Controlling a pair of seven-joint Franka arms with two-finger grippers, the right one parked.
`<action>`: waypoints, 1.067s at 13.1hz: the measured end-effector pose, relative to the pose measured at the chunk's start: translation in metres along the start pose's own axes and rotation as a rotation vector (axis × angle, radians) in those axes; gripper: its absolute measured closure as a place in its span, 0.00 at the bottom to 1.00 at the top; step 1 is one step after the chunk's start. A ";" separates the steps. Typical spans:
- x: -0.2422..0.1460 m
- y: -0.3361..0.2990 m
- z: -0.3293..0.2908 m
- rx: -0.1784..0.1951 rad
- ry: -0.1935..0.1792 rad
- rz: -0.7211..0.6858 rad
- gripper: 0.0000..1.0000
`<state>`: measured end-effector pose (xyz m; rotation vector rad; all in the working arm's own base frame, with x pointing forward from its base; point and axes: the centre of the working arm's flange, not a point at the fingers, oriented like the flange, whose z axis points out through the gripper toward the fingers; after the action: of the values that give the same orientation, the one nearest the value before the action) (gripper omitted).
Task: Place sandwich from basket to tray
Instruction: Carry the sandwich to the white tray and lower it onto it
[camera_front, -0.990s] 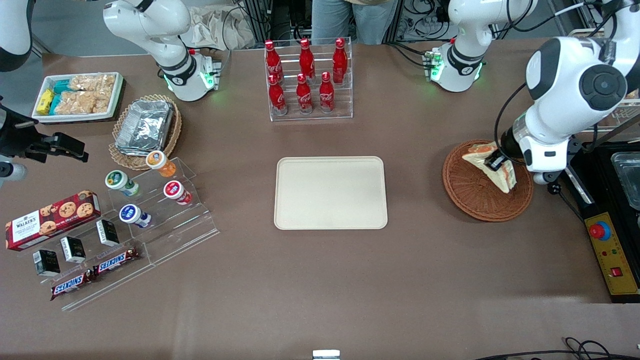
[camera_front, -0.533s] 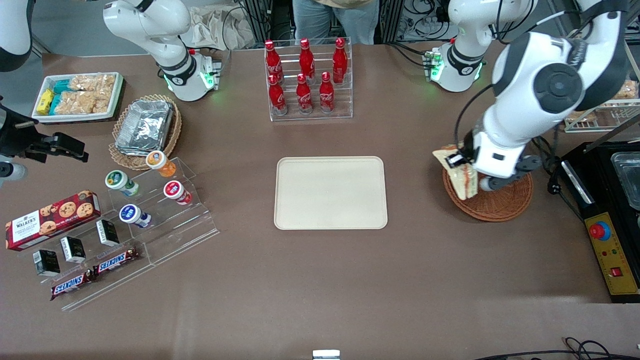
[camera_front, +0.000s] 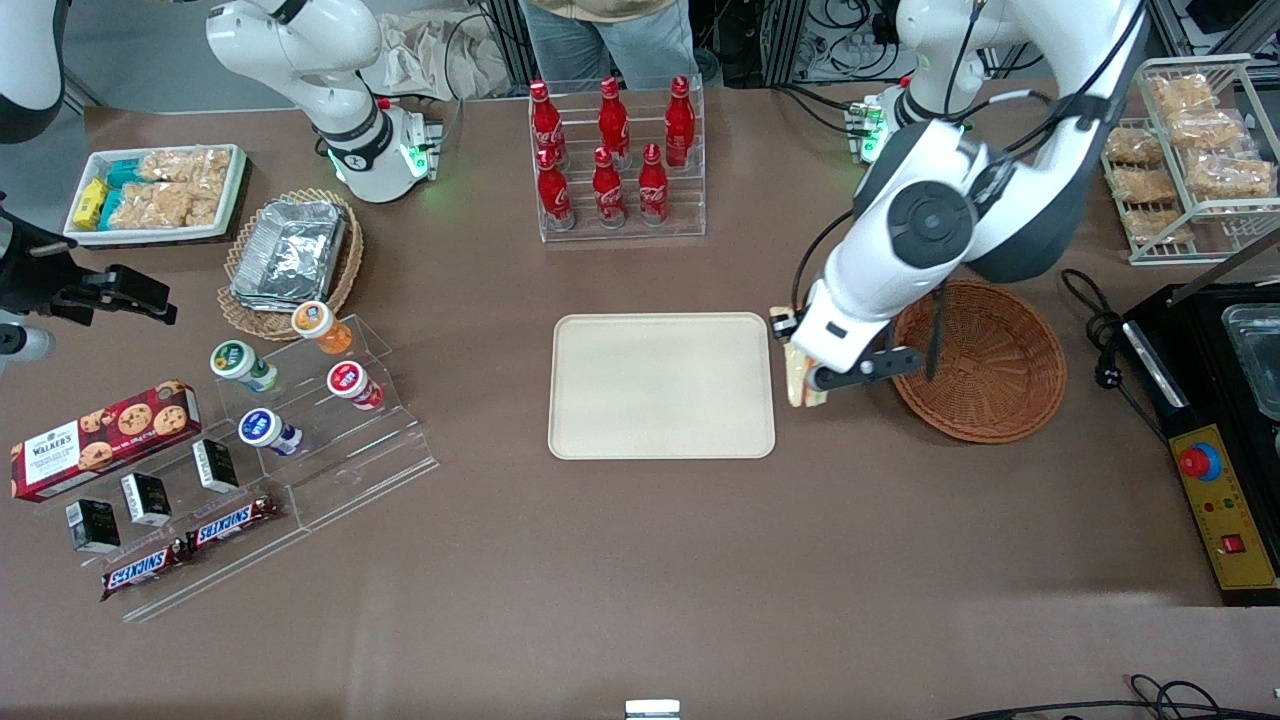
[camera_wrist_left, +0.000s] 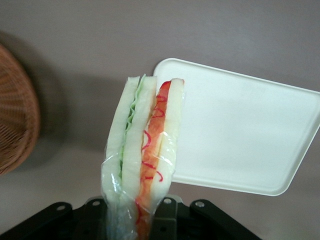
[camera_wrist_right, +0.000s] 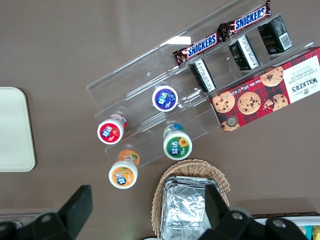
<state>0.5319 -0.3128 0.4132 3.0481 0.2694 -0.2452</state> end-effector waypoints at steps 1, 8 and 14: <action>0.000 0.008 0.019 0.001 0.008 0.029 0.75; -0.027 0.035 0.184 0.098 0.064 0.144 0.75; -0.018 0.031 0.206 0.115 0.072 0.162 0.49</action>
<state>0.4881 -0.3636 0.2147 3.1742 0.0122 -0.1450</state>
